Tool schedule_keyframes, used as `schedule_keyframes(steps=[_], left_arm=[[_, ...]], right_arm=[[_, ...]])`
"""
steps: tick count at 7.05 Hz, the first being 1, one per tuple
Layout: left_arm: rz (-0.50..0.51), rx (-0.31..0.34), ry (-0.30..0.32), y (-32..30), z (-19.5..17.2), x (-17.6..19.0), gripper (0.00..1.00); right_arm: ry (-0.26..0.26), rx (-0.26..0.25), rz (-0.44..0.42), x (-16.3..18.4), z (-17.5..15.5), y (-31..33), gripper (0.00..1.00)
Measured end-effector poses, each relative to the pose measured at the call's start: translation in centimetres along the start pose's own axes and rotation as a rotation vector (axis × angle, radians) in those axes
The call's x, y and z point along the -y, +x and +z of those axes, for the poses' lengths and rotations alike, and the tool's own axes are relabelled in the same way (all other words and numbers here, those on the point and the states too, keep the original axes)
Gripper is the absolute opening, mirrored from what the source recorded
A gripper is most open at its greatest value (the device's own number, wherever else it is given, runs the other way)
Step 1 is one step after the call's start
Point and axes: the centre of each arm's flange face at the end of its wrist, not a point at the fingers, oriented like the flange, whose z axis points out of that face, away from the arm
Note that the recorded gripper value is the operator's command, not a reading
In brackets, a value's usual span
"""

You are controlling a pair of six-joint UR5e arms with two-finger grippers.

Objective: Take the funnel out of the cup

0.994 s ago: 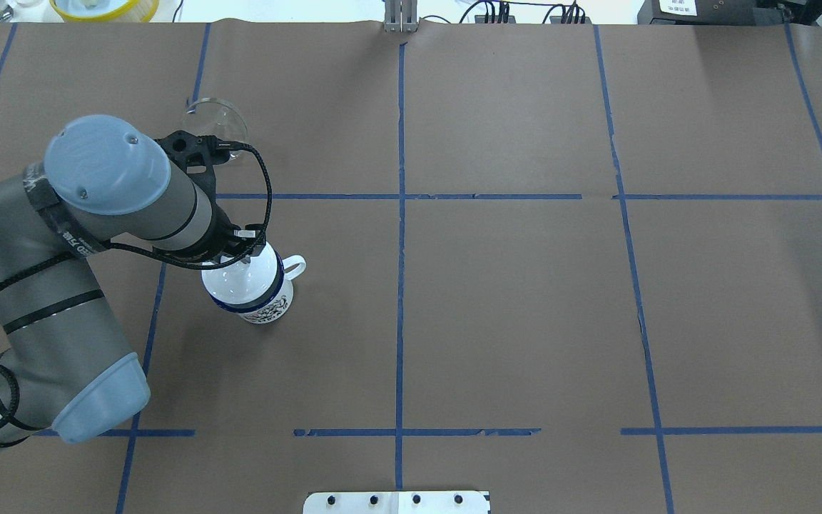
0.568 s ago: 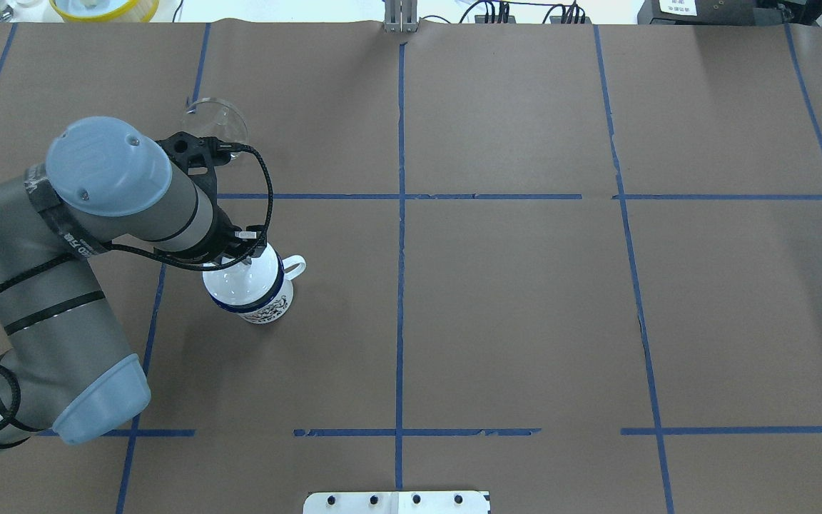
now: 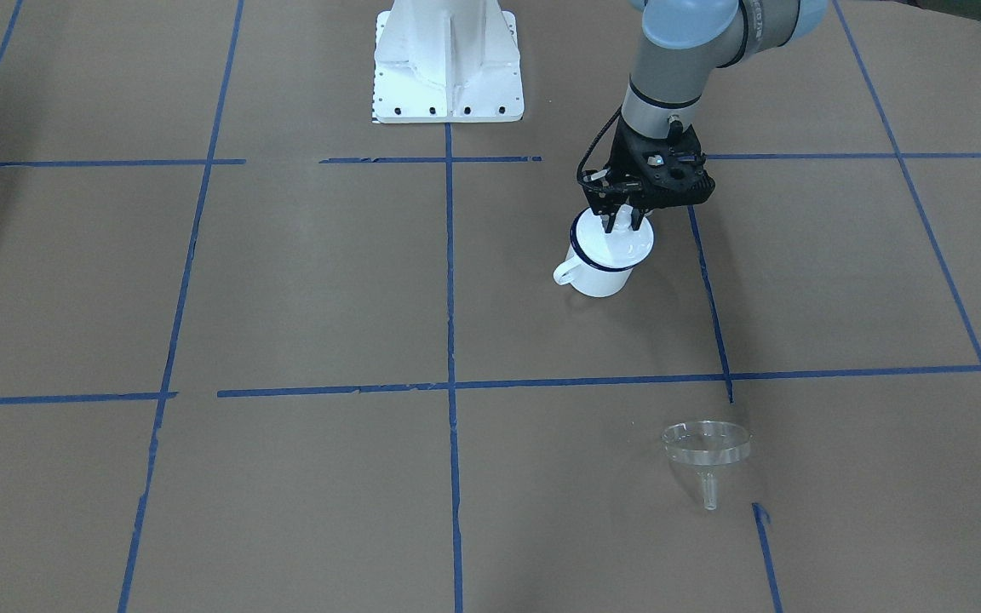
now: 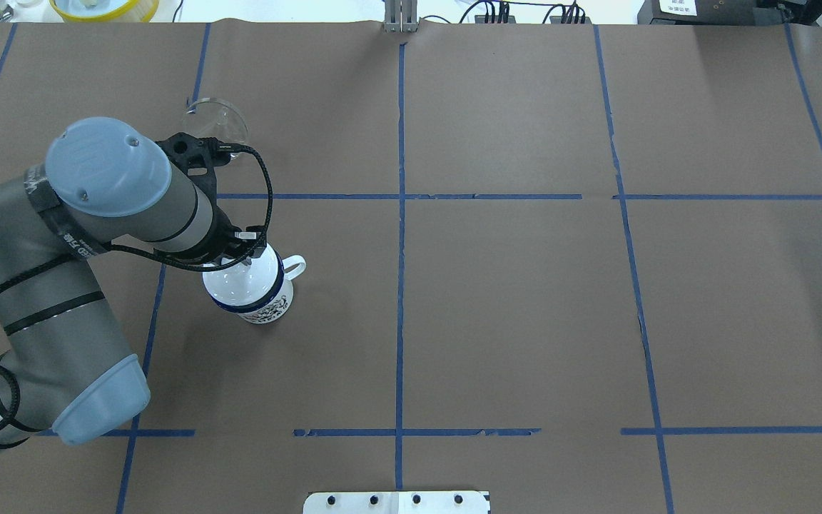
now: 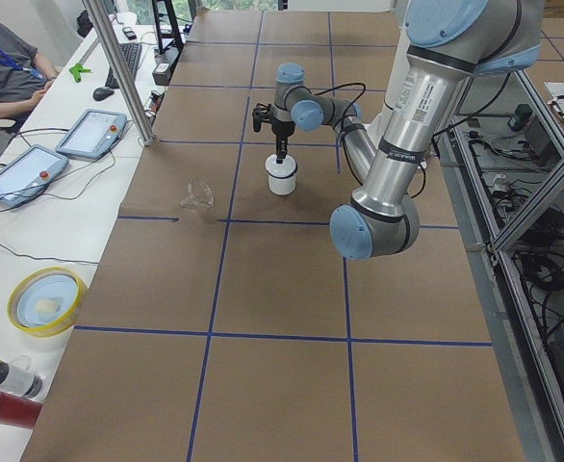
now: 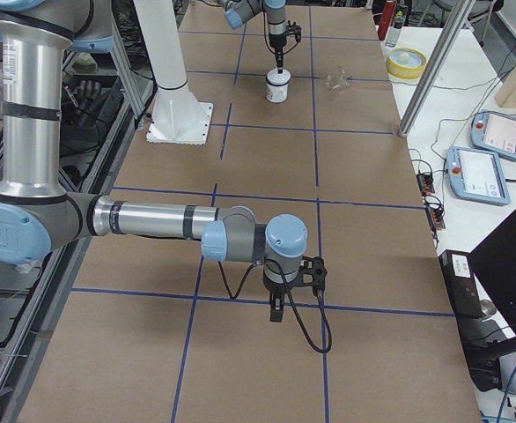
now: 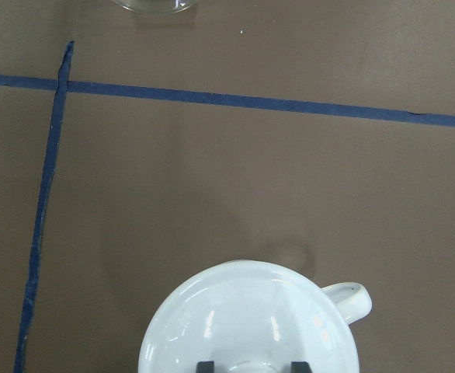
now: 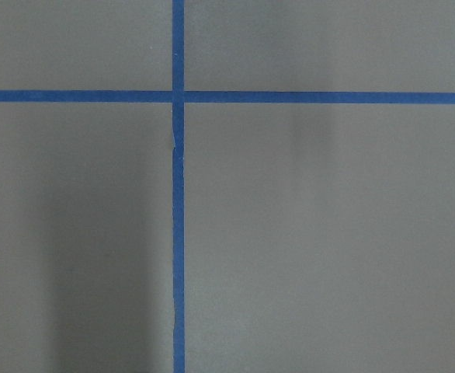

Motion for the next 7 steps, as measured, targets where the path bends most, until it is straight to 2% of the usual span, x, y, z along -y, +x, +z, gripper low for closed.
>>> schedule_keyframes(steps=[2, 3, 4, 5, 7], left_arm=[[0.001, 0.000, 0.000, -0.02, 0.03, -0.02, 0.48], [0.002, 0.000, -0.001, 0.02, 0.10, -0.08, 0.70], [0.003, 0.000, -0.002, 0.08, 0.15, -0.16, 0.87], [0.004, -0.001, -0.002, 0.14, 0.18, -0.20, 1.00], [0.007, -0.009, 0.001, 0.17, 0.05, -0.24, 1.00]], right_arm=[[0.000, 0.000, 0.000, 0.00, 0.00, 0.00, 1.00], [0.000, 0.000, 0.000, 0.00, 0.01, 0.01, 1.00], [0.000, 0.000, 0.000, 0.00, 0.02, 0.02, 1.00], [0.000, 0.000, 0.000, 0.00, 0.02, 0.01, 1.00], [0.000, 0.000, 0.000, 0.00, 0.00, 0.00, 1.00]])
